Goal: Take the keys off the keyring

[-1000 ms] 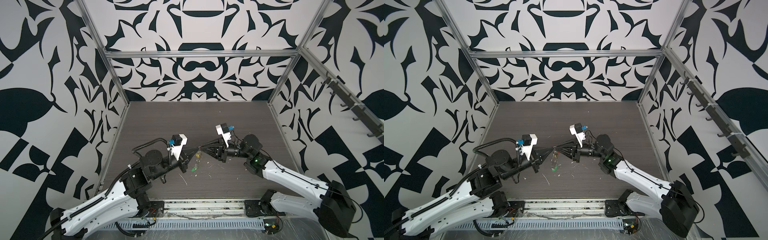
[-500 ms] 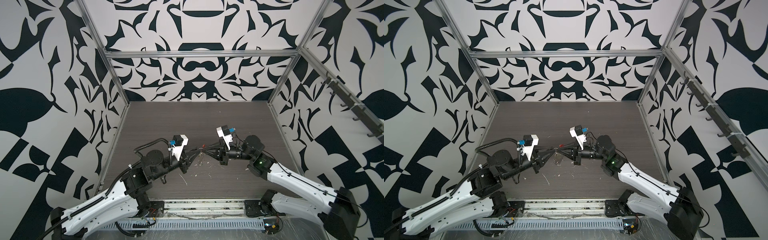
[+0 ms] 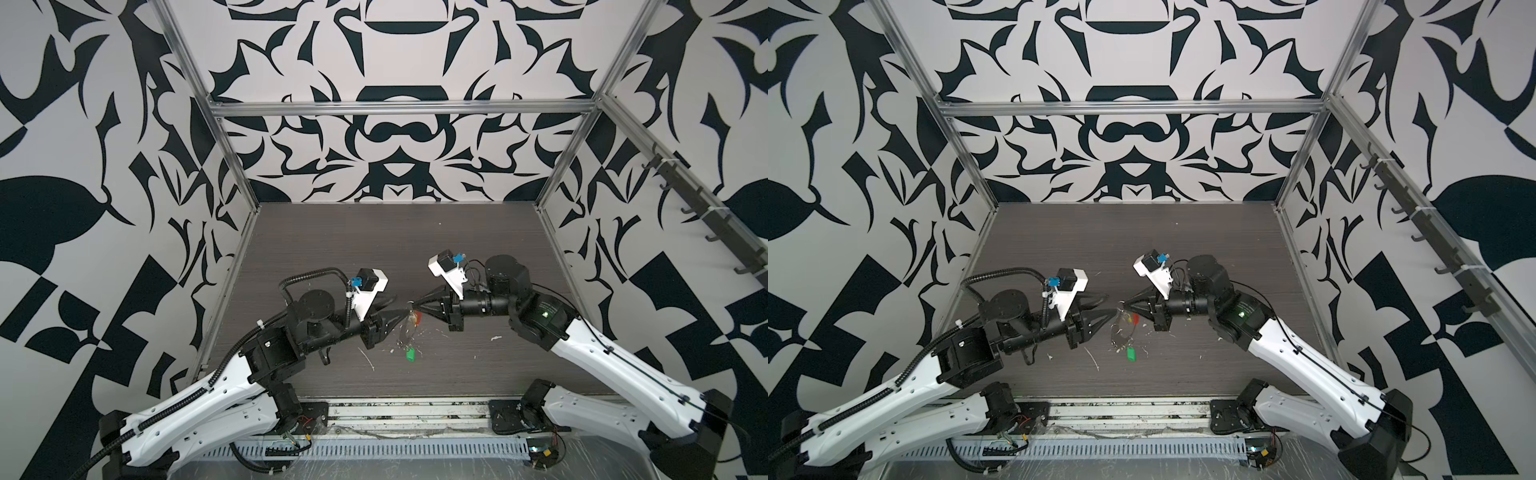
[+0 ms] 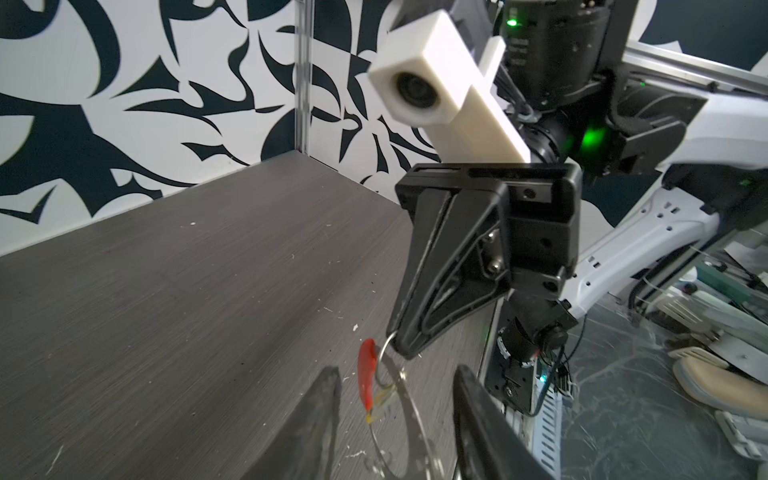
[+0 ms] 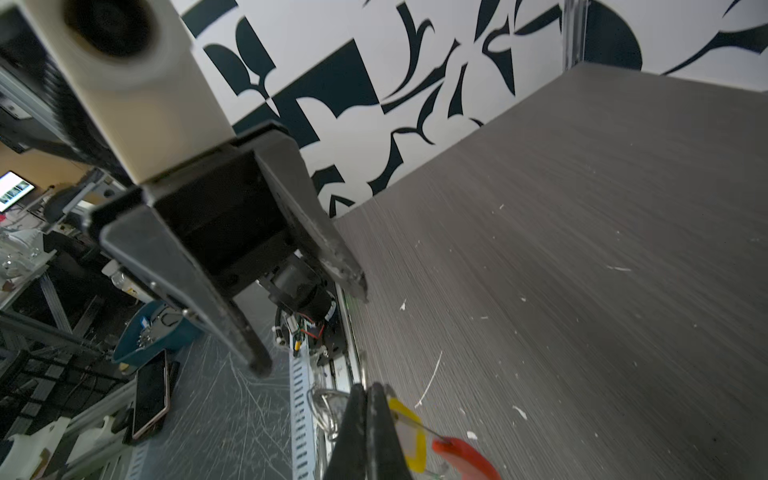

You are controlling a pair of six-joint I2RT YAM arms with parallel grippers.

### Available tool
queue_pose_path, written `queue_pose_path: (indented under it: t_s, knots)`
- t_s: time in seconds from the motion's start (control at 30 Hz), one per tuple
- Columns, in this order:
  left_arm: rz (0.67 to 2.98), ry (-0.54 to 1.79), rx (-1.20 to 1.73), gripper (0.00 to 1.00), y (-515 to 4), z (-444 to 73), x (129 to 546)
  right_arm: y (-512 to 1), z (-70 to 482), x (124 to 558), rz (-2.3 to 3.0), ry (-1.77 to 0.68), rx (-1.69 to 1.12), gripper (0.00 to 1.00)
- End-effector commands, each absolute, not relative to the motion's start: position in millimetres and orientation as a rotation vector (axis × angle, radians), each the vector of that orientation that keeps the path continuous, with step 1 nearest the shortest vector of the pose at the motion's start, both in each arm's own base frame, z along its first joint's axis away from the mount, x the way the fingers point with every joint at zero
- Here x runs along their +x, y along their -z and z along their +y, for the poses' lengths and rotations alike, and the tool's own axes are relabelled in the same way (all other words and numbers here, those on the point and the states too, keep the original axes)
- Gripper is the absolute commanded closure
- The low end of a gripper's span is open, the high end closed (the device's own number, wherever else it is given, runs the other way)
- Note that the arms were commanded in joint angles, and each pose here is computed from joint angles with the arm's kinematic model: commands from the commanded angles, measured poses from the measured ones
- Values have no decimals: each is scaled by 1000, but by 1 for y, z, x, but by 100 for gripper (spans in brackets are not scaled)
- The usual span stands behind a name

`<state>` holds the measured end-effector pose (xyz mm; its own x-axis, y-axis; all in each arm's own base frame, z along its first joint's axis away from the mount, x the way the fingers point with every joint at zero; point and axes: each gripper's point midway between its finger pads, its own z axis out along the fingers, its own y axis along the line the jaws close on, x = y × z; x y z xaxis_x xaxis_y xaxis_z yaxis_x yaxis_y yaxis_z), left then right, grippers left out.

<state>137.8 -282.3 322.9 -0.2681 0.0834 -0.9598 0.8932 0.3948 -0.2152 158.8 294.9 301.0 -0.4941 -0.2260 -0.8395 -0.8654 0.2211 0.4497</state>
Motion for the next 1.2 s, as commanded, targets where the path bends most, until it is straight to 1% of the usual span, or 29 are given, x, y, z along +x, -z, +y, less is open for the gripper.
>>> queue_pose_path:
  t_s: [0.0, 0.1, 0.47, 0.63, 0.83, 1.0, 1.07, 1.17]
  knots:
    - [1662, 1055, 948, 61, -323, -285, 127, -312, 291, 150, 1849, -1263, -1086, 100]
    - [1665, 1077, 970, 64, -322, -288, 124, -316, 291, 148, 1839, -1269, -1102, 100]
    - [1713, 1078, 975, 65, -313, -294, 131, -322, 293, 141, 1815, -1309, -1147, 100]
    - [1711, 1136, 981, 74, -313, -296, 132, -324, 293, 139, 1805, -1319, -1156, 100]
    - [1715, 1171, 1001, 75, -313, -300, 129, -325, 294, 138, 1795, -1329, -1163, 100]
    - [1711, 1187, 1004, 90, -313, -301, 128, -326, 295, 139, 1791, -1329, -1161, 100]
    - [1709, 1190, 999, 92, -313, -301, 128, -326, 296, 140, 1790, -1332, -1158, 100]
    - [1690, 1200, 989, 100, -317, -301, 129, -328, 297, 140, 1784, -1343, -1149, 100]
